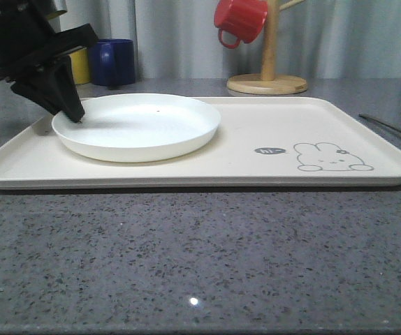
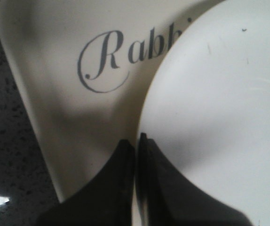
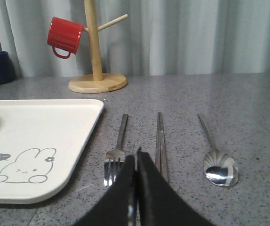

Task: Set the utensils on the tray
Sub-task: 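Lift the plate and lower it onto the tray with the left gripper, then open the left gripper and withdraw it upward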

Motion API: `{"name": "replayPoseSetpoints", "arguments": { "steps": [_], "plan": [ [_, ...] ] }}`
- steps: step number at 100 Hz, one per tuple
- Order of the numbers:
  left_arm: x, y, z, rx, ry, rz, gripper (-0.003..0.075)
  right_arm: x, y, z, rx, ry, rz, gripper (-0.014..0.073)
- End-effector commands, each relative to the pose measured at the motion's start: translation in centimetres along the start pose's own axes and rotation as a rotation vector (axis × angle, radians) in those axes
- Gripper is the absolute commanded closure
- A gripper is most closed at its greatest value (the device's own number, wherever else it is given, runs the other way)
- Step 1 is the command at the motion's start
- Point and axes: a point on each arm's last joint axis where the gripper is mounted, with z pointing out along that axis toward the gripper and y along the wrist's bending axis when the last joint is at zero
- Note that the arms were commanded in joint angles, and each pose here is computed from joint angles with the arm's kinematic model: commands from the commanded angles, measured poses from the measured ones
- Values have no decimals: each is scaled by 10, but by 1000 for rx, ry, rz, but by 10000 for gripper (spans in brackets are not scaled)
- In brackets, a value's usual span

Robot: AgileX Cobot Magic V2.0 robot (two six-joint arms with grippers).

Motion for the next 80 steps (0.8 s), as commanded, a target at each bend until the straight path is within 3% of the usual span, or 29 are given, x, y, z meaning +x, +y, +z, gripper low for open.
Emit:
{"name": "replayPoseSetpoints", "arguments": {
  "steps": [1,14,33,40,63,80],
  "plan": [
    [-9,-15,-24,29,-95,6,738,-9,1,-2,-6,-104,-13,664],
    [-9,-15,-24,29,-95,-3,666,-9,1,-2,-6,-104,-13,664],
    [-9,-15,-24,28,-101,-3,386,-9,1,-2,-6,-104,-13,664],
    [-10,-16,-27,27,-117,0,334,-9,1,-2,-6,-104,-13,664],
    [-13,-28,-65,23,-290,23,327,-9,1,-2,-6,-104,-13,664],
    [4,-23,-103,-8,-424,0,327,-9,1,-2,-6,-104,-13,664]
  ]
}}
